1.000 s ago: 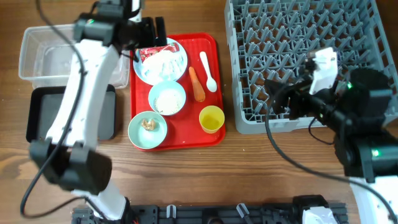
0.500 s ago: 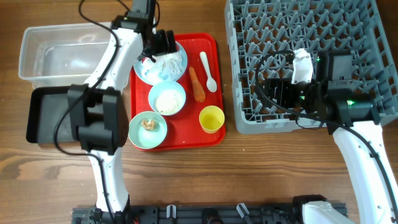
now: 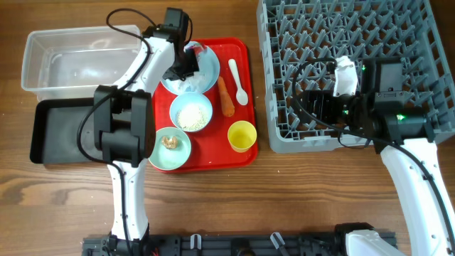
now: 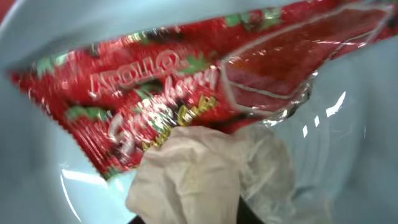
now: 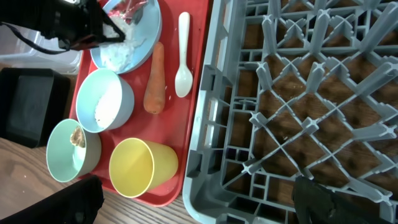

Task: Sort waste into correct bins and load items into the dishwasher rack
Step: 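Grasp the white tissue from the blue plate with the left gripper, drop in bin, then pick the red wrapper off the plate with the left gripper into the clear bin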

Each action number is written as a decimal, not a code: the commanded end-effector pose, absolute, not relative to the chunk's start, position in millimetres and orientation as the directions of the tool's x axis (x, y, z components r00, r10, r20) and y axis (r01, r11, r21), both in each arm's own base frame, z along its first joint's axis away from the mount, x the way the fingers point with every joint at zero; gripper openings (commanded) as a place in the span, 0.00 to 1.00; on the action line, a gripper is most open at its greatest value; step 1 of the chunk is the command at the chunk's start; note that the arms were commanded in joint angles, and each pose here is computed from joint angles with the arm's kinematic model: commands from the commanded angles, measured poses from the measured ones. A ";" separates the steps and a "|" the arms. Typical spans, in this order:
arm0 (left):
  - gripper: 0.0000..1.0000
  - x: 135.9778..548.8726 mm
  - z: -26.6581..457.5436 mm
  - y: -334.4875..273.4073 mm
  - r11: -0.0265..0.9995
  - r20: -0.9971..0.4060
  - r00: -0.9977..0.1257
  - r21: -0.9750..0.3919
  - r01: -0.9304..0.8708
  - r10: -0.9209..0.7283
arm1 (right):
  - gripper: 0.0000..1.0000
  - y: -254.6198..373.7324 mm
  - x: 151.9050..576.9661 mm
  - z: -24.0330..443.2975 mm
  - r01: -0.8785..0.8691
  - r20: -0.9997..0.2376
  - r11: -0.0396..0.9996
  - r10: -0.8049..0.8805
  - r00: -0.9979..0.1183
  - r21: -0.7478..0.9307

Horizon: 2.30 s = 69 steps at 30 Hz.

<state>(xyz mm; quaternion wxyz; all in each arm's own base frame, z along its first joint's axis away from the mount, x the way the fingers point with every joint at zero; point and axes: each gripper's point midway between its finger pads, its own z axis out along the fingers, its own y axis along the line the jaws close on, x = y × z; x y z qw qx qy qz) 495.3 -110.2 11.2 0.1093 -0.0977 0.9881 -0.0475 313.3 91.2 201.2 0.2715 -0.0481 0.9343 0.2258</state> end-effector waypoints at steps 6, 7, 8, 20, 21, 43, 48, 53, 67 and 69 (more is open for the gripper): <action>0.04 497.2 60.9 -112.8 0.973 -0.250 -0.945 -0.144 -0.178 -0.210 | 1.00 93.8 313.1 204.8 -0.208 -0.519 0.883 0.047 -0.853 0.421; 0.04 500.8 86.2 -110.1 0.971 -0.290 -0.932 -0.161 -0.178 -0.219 | 1.00 93.8 313.1 204.8 -0.208 -0.519 0.883 0.047 -0.853 0.421; 0.04 502.7 103.4 -106.9 0.968 -0.318 -0.921 -0.173 -0.179 -0.227 | 1.00 93.8 313.1 204.8 -0.207 -0.519 0.883 0.047 -0.853 0.421; 0.04 492.4 234.7 90.4 0.842 -0.603 -0.642 -0.095 -0.532 -0.474 | 1.00 93.8 313.1 204.8 -0.208 -0.519 0.883 0.047 -0.853 0.421; 0.04 491.6 225.1 105.4 0.825 -0.590 -0.638 -0.087 -0.559 -0.495 | 1.00 93.8 313.1 204.8 -0.208 -0.520 0.883 0.047 -0.853 0.421; 0.99 501.0 244.5 99.1 0.933 -0.627 -0.721 -0.026 -0.359 -0.295 | 1.00 93.3 312.3 204.0 -0.205 -0.516 0.885 0.046 -0.855 0.419; 0.94 507.8 239.2 72.1 0.977 -0.614 -0.765 -0.056 -0.205 -0.195 | 1.00 93.1 311.5 203.4 -0.205 -0.513 0.885 0.044 -0.857 0.418; 0.95 517.2 232.1 -14.2 0.985 -0.618 -0.776 -0.014 0.171 0.126 | 1.00 93.2 313.2 204.5 -0.208 -0.521 0.885 0.044 -0.853 0.417; 1.00 528.0 64.6 -125.4 0.846 -0.384 -0.776 0.025 0.532 0.500 | 1.00 91.7 308.4 200.5 -0.194 -0.498 0.889 0.044 -0.866 0.415; 1.00 527.3 43.2 -126.3 0.845 -0.355 -0.788 0.013 0.534 0.504 | 1.00 91.7 307.6 200.0 -0.192 -0.494 0.889 0.043 -0.868 0.415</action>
